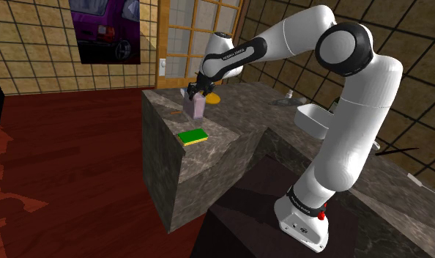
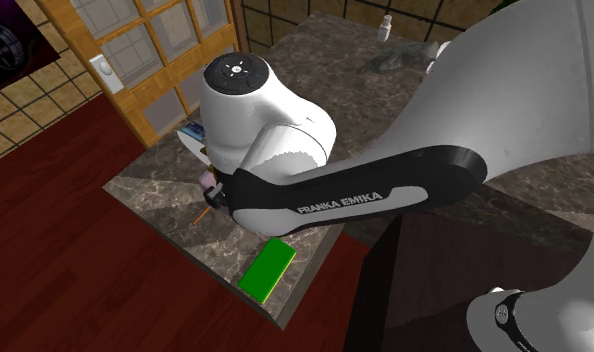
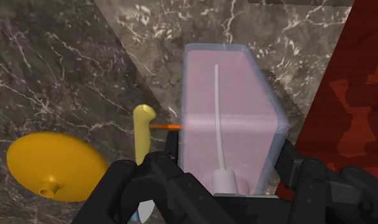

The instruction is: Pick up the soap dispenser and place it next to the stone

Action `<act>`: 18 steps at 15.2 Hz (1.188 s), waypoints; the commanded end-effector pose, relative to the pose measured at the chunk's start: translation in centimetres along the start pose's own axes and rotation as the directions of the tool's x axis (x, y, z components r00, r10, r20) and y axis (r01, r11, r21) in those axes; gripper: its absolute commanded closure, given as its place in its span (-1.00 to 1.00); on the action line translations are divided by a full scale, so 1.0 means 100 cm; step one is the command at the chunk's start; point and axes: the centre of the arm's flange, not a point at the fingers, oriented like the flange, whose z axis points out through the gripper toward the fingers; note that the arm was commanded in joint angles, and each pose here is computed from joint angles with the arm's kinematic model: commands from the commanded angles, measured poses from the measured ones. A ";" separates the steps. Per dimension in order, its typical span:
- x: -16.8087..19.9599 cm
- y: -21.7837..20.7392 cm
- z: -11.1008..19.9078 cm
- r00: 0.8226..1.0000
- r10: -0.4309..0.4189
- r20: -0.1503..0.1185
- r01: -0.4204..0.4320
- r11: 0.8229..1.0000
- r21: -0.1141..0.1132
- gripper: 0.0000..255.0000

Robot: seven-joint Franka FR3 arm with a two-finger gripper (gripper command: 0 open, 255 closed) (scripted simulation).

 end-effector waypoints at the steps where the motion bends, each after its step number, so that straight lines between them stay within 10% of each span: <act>1: 0.003 0.000 -0.011 1.000 0.000 0.000 0.000 1.000 0.000 1.00; 18: 0.026 -0.001 -0.098 1.000 0.000 0.000 0.000 1.000 0.000 1.00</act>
